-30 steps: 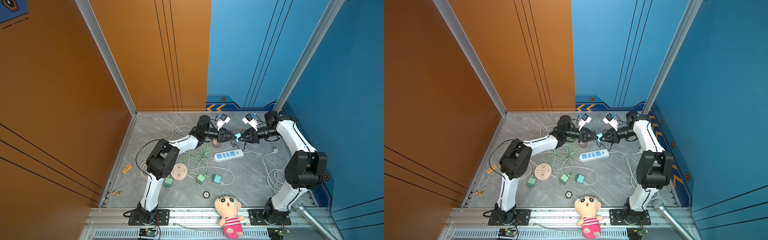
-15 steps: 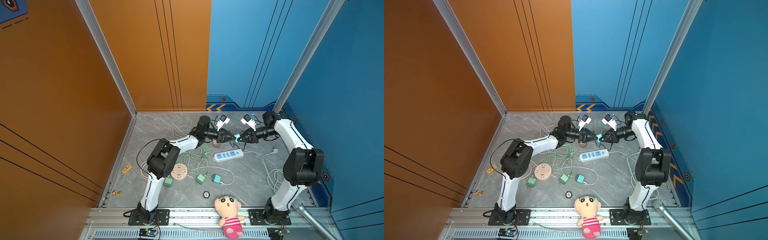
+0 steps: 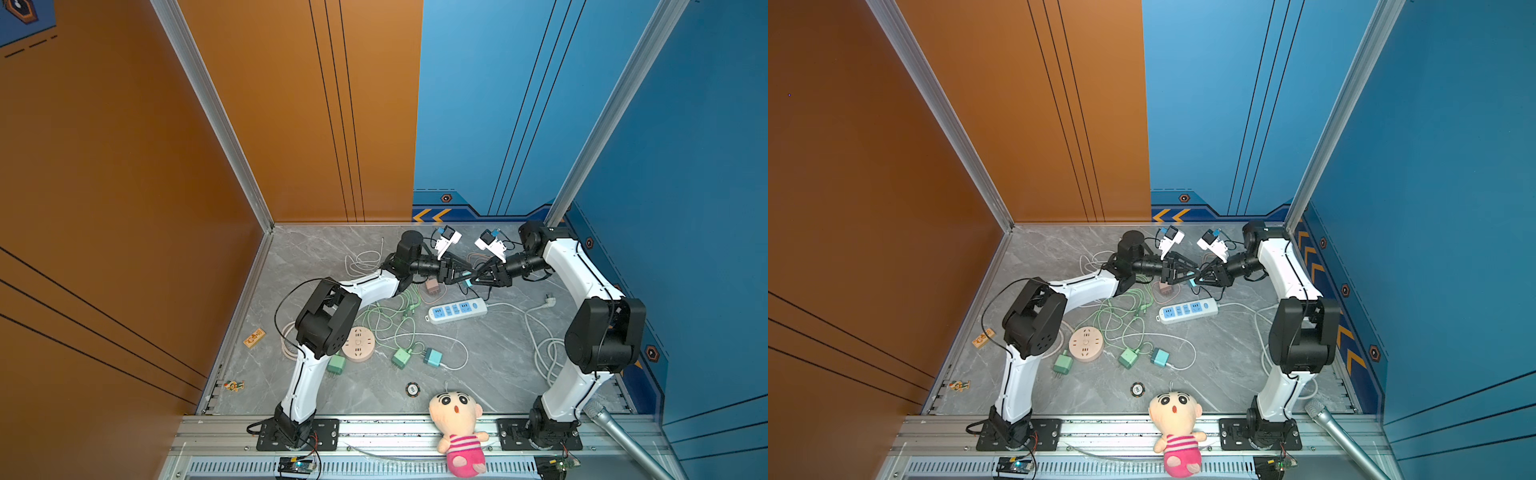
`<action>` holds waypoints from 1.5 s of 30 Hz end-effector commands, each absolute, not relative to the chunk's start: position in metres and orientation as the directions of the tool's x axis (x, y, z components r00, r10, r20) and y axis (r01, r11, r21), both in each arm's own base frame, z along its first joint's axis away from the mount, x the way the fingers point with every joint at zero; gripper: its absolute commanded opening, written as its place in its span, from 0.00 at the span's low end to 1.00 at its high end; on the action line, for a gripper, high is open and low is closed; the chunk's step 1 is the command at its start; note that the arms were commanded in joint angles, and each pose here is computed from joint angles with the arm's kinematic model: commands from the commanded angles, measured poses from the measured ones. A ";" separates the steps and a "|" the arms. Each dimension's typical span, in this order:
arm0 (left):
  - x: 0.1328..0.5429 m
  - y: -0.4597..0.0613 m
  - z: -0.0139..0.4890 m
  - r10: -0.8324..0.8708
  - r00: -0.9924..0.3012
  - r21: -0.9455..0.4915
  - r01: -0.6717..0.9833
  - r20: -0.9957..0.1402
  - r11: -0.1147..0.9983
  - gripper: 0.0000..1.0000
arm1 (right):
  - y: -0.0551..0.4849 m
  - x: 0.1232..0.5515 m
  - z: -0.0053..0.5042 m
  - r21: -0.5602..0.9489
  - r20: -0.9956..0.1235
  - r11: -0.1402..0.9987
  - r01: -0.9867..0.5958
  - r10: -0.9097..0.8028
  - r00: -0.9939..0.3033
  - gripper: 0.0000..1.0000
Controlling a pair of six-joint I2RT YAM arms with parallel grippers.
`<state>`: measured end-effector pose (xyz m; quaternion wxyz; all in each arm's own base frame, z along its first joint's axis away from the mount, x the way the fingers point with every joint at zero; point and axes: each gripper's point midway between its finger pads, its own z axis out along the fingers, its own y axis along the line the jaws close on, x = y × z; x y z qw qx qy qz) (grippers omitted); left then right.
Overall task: Insert plugs into power strip
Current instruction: Pass the plug, then insert the plug into the socket.
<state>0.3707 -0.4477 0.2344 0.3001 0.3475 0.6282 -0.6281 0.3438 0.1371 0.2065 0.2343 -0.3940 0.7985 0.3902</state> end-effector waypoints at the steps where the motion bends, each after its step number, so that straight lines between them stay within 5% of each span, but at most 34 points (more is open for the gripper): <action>1: 0.391 -0.420 0.261 -0.029 -0.553 -0.553 0.831 -0.833 0.051 0.76 | 0.117 0.355 0.210 0.320 -0.684 0.496 -0.807 -0.468 -0.559 0.00; 12: 0.394 -0.366 0.237 -0.038 -0.608 -0.603 0.776 -0.793 0.184 0.80 | 0.083 0.364 0.171 0.167 -0.563 0.597 -0.785 -0.596 -0.573 0.00; 20: 0.366 -0.367 0.180 0.241 -0.612 -0.505 0.772 -0.753 0.386 0.78 | 0.072 0.371 0.149 0.063 -0.448 0.555 -0.829 -0.727 -0.521 0.00; 31: 0.340 -0.371 0.156 0.335 -0.649 -0.533 0.757 -0.683 0.379 0.72 | 0.105 0.375 0.122 0.104 -0.384 0.402 -0.910 -0.828 -0.409 0.00; 45: 0.364 -0.372 0.145 0.302 -0.687 -0.578 0.723 -0.661 0.379 0.68 | 0.104 0.360 0.099 0.159 -0.272 0.347 -0.924 -0.884 -0.379 0.00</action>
